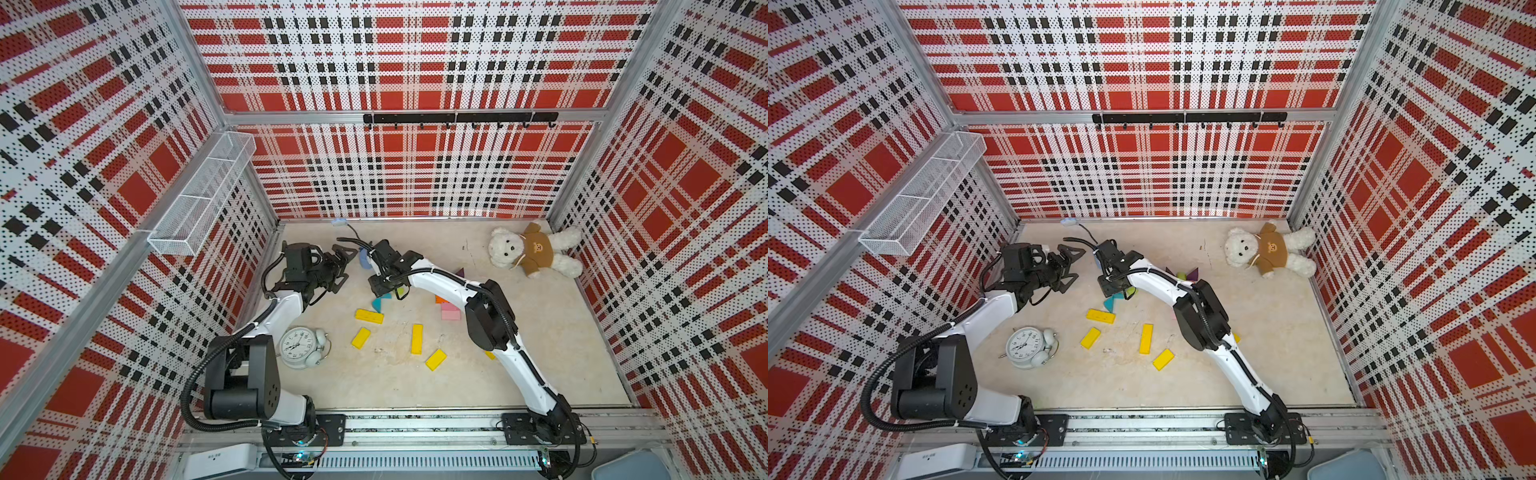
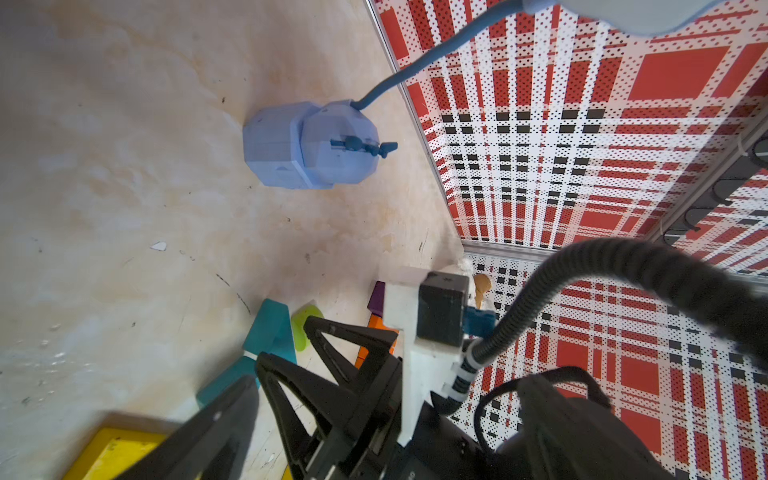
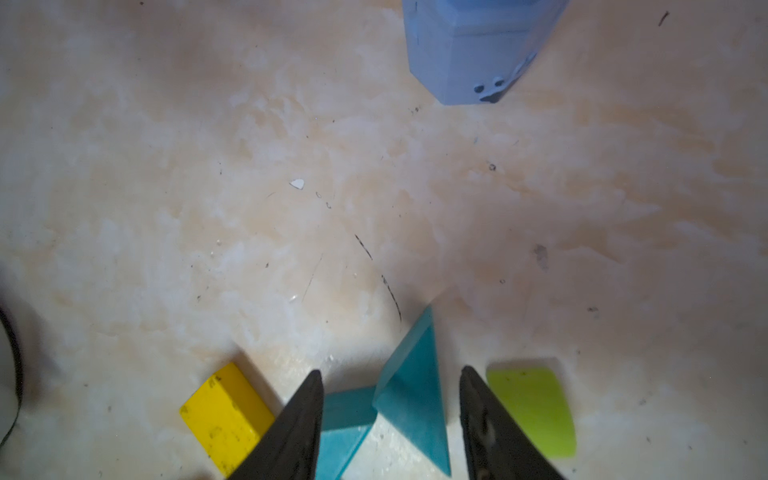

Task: Assemble a carrot with building blocks
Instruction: Pick up the building block from the center of the board.

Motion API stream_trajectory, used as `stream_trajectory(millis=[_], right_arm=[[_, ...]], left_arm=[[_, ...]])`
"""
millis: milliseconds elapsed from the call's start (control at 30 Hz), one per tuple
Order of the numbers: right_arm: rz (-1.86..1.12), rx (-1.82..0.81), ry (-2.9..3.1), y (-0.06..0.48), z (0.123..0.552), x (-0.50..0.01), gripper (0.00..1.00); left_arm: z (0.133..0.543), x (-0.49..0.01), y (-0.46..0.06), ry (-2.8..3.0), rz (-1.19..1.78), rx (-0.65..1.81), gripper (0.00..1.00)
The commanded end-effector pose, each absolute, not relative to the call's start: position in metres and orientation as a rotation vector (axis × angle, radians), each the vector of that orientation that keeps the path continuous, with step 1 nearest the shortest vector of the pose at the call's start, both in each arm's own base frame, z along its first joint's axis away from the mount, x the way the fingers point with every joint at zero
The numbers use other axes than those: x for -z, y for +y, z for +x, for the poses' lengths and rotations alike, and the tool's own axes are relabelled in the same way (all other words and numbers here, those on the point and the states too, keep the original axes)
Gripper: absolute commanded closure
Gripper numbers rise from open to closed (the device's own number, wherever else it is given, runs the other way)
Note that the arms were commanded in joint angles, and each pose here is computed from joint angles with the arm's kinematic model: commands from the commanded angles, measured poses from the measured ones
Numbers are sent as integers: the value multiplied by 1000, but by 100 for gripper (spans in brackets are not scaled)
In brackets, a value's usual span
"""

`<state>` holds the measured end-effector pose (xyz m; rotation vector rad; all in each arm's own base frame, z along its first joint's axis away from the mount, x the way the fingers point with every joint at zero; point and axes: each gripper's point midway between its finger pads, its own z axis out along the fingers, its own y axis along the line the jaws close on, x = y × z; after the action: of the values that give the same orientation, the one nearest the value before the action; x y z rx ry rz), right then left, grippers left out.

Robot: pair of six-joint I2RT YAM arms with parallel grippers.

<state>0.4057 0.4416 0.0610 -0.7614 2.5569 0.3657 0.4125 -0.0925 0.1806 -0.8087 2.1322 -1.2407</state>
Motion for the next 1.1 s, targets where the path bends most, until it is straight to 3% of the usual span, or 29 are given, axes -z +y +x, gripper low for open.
stream_trajectory(millis=[0,200,567,767,933,1067], right_arm=[[-780,-321,2561,440,409,-53,50],[-781,-298,2577,438,410,-44,61],[-825,-258,2604,424,405,-32,66],[-890,-300,2598,427,397,-30,63],[-871,-283,2573,421,399,-38,75],[-887,-316,2530,423,399,-52,78]], left_arm=[[412,-182,-90,2119,-822,1246,0],[412,-179,-87,2119,-830,1239,0],[413,-179,-85,2118,-839,1243,1],[414,-177,-85,2120,-841,1239,0],[414,-176,-84,2121,-844,1233,0],[414,-175,-85,2124,-847,1236,1]])
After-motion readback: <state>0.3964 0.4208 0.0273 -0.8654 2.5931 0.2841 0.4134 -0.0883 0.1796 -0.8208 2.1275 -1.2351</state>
